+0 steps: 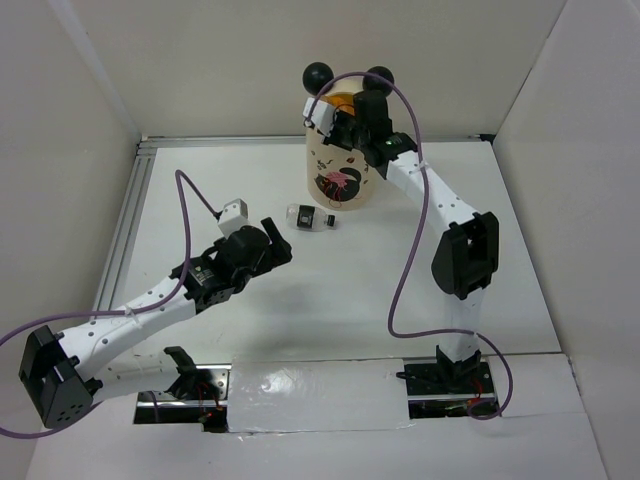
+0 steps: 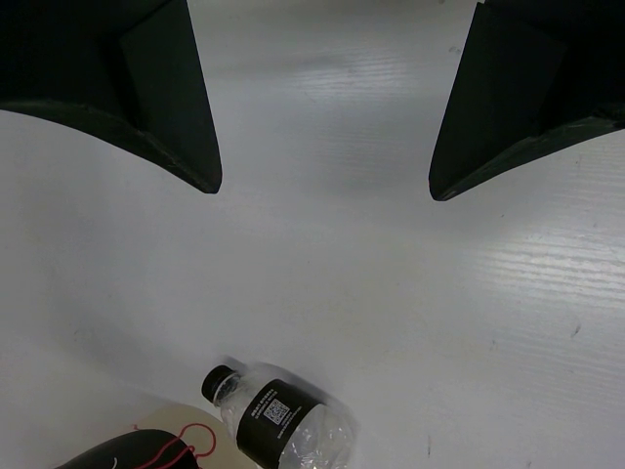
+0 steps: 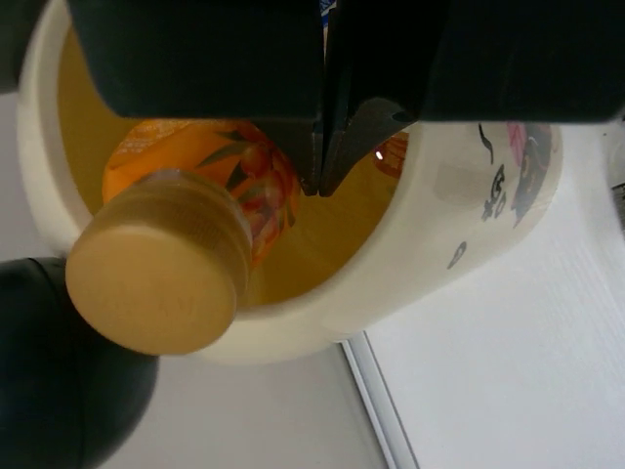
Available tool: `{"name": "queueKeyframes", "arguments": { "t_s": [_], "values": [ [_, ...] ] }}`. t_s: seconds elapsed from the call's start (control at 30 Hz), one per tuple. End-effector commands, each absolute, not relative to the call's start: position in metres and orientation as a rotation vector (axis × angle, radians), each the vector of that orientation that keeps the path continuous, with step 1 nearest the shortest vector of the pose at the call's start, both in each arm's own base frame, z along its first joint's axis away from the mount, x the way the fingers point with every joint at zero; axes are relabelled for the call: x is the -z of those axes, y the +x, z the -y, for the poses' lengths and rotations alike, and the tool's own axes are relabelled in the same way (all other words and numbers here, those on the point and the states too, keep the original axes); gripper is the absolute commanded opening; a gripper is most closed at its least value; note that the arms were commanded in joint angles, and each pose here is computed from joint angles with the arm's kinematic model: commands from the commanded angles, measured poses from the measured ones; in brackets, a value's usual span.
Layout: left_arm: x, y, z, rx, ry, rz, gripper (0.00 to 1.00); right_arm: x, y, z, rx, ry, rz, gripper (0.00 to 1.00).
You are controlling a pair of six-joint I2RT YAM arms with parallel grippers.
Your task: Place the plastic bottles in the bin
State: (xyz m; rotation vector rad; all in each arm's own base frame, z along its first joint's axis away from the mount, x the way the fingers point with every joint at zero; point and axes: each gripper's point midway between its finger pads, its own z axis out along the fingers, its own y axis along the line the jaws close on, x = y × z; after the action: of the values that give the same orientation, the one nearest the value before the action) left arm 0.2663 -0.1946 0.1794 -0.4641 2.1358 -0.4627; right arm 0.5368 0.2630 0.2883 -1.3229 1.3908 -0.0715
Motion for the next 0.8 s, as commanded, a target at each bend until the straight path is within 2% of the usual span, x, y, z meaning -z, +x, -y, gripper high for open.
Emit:
{"name": "queueKeyframes", "arguments": {
  "t_s": [0.0,0.3,0.4,0.47,0.5,0.53,0.57,0.6,0.63,0.73,0.77],
  "values": [
    [-0.187,0.269,0.195,0.491,-0.491,-2.103,1.0,-0.36,0.535,-0.253,0.173,-1.175,-1.279,0.0],
    [-0.187,0.269,0.195,0.491,-0.491,-2.103,1.0,-0.391,0.537,-0.238,0.223,-1.116,-1.224,0.0],
    [-0.187,0.269,0.195,0.491,-0.491,-2.103,1.0,-0.396,0.521,-0.245,0.082,-1.172,-1.196,0.0],
    [-0.189,0.271,0.198,0.509,-0.479,-2.096,1.0,-0.405,0.498,-0.256,-0.109,-1.236,-1.132,0.04],
    [-0.188,0.271,0.201,0.514,-0.464,-2.103,1.0,-0.405,0.484,-0.258,-0.214,-1.245,-1.157,0.12],
    [-0.195,0.275,0.205,0.524,-0.456,-2.088,1.0,-0.415,0.474,-0.26,-0.267,-1.259,-1.134,0.43],
    [-0.198,0.279,0.208,0.533,-0.457,-2.08,1.0,-0.417,0.463,-0.264,-0.348,-1.279,-1.123,0.63],
    [-0.192,0.284,0.213,0.542,-0.495,-2.103,1.0,-0.419,0.452,-0.261,-0.416,-1.254,-1.155,0.91],
    [-0.189,0.288,0.216,0.558,-0.532,-2.116,1.0,-0.419,0.444,-0.26,-0.463,-1.249,-1.164,1.0],
    [-0.172,0.318,0.235,0.724,-0.821,-2.185,1.0,-0.419,0.428,-0.223,-0.578,-1.164,-1.233,1.0],
    [-0.172,0.318,0.235,0.725,-0.822,-2.185,1.0,-0.419,0.428,-0.223,-0.578,-1.163,-1.233,1.0]
  ]
}}
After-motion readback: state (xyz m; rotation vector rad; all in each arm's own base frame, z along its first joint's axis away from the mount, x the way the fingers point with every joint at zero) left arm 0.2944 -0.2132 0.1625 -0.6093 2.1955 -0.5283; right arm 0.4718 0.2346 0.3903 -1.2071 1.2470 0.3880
